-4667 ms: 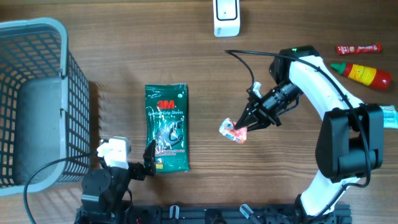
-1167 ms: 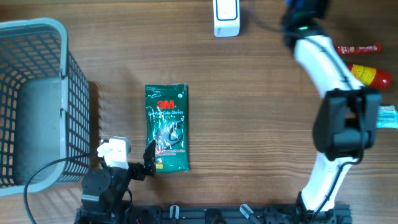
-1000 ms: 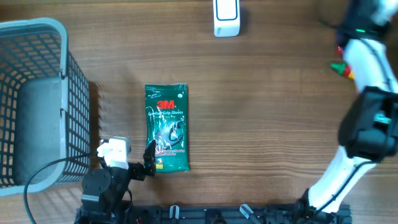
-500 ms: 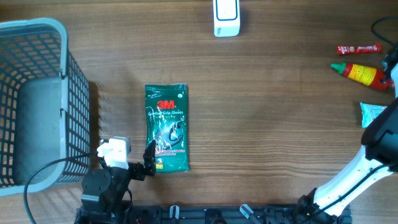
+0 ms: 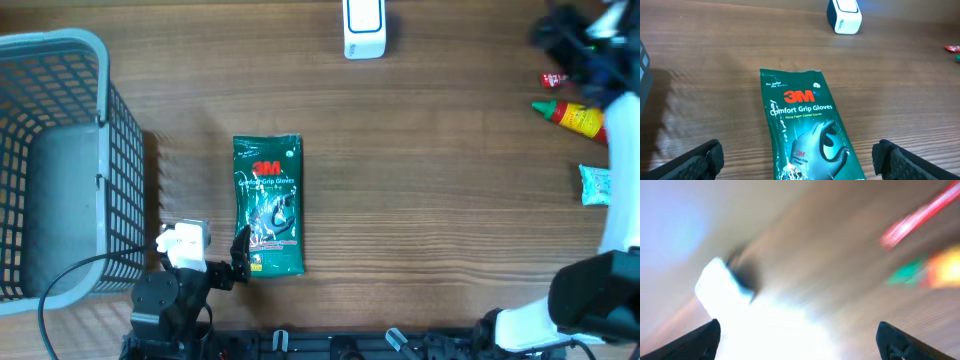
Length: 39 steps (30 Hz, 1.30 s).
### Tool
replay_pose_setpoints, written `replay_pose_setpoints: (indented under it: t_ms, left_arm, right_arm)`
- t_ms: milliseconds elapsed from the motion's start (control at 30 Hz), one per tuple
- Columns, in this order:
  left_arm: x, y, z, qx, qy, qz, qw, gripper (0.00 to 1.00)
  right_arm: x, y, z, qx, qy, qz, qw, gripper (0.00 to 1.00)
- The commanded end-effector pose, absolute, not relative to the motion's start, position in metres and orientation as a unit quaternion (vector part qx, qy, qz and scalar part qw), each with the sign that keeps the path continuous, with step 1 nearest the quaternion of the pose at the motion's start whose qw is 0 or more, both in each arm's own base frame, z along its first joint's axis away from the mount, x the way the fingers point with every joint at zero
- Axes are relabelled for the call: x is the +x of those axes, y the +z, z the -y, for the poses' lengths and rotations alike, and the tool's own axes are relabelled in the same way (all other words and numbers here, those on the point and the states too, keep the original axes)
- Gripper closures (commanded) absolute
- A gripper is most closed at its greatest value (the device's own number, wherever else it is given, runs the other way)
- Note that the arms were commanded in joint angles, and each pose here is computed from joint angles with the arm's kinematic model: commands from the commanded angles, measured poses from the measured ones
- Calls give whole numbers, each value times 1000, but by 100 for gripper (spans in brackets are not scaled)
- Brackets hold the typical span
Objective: Scan the item barcode
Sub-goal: 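Reach the right gripper to the green 3M gloves pack and grasp it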
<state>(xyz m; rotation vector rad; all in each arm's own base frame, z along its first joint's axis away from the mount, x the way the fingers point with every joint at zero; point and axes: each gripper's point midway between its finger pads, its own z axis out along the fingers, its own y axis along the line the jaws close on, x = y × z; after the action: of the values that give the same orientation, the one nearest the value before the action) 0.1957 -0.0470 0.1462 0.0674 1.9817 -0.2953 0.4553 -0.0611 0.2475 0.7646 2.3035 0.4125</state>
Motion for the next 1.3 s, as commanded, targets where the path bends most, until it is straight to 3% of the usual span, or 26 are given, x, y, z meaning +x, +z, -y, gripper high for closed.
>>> replay_pose_setpoints:
  t_ms: [0,200,433,900,1000,1133,1200,1233,1267]
  left_arm:
    - [195,148,50,42,-126,-829,543,0]
    - [195,148,50,42,-126,-829,543,0]
    - [195,148,50,42,-126,-829,543,0]
    - [195,148,50,42,-126,-829,543,0]
    - [195,148,50,42,-126,-829,543,0]
    - [195,148,50,42,-126,-829,543,0]
    - [195,148,50,42,-126,-829,543,0]
    - [195,148,50,42,-126,-829,543,0]
    - [195,148,50,42,-126,-829,543,0]
  right_arm:
    - [437,224,-55,226,290,-904,218,0]
    - [372,162,-229,-56,297,-938,166,0]
    - [304,92,-334,-203,240,-937,151,0]
    - [295,21,-364,-196,235,-946,108,0]
    - [307,1,-343,-110,161,-973,126,1]
    - [304,-11,-341,-96,149,-978,110,2]
    - [304,-14,-337,-77,144,-981,104,23]
    - [302,-15,-336,-66,142,-983,99,41]
    - [301,-15,-335,-60,140,-984,95,67]
